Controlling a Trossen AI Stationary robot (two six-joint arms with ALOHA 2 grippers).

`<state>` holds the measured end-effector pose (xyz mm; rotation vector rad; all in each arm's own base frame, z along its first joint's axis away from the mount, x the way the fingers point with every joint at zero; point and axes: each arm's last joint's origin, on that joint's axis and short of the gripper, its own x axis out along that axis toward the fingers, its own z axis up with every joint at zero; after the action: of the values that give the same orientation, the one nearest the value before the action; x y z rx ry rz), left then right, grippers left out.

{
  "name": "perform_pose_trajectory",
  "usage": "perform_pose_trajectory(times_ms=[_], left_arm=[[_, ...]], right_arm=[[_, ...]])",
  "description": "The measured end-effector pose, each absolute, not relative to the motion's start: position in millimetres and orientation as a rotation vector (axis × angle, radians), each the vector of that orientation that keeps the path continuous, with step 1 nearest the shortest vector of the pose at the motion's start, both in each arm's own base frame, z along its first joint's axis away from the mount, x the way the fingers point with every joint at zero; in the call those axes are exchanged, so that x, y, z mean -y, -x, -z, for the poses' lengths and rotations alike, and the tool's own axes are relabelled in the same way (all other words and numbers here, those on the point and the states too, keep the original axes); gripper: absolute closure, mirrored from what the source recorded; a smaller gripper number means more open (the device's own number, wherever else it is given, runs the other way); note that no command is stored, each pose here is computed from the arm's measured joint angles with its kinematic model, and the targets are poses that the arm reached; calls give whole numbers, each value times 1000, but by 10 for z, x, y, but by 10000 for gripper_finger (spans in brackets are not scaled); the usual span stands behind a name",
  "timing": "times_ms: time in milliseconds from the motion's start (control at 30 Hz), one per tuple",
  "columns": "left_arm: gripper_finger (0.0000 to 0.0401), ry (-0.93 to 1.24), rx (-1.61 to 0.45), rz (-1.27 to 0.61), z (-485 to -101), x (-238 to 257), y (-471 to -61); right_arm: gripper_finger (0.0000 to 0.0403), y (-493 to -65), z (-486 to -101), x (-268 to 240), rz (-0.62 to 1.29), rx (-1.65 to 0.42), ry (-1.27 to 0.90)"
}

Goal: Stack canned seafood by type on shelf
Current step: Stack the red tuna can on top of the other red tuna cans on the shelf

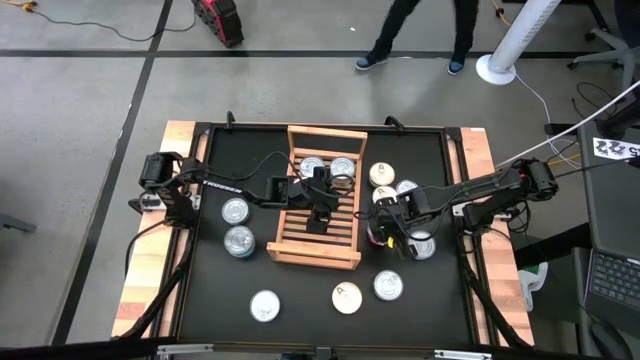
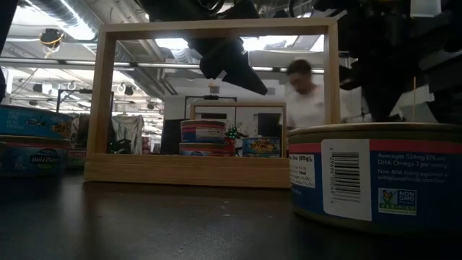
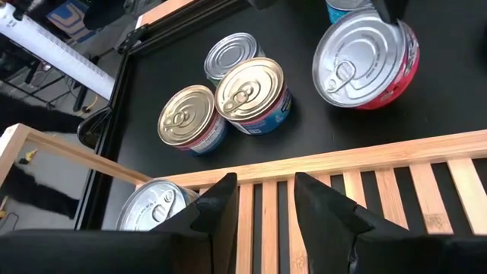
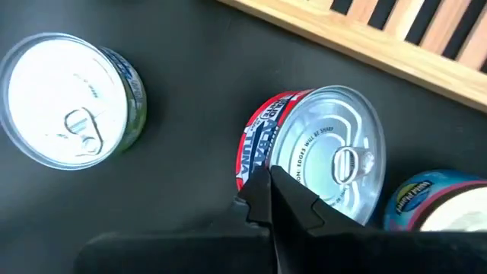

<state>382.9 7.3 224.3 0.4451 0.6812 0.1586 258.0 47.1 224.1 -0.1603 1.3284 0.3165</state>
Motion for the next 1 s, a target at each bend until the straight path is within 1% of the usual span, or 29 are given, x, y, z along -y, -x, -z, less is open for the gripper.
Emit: perform_pose_trajectory(times_ms=[133, 267, 633, 800, 1000], left_arm=[[274, -444, -681, -159, -2242, -73, -3828], [274, -444, -681, -159, -2243, -73, -3828], [274, -444, -681, -159, -2244, -73, -3828], [274, -432, -680, -163, -2244, -73, -3828], [274, -392, -675, -177, -2245, -73, -3827]], right_arm=[[403, -2597, -2351, -477, -326, -1330, 151], [403, -2615, -2412, -513, -426, -1306, 69], [403, -2591, -2435, -581, -641, -1293, -106], [403, -2585, -2431, -594, -685, -1287, -142], [403, -2552, -2317, -601, -715, -1301, -198]])
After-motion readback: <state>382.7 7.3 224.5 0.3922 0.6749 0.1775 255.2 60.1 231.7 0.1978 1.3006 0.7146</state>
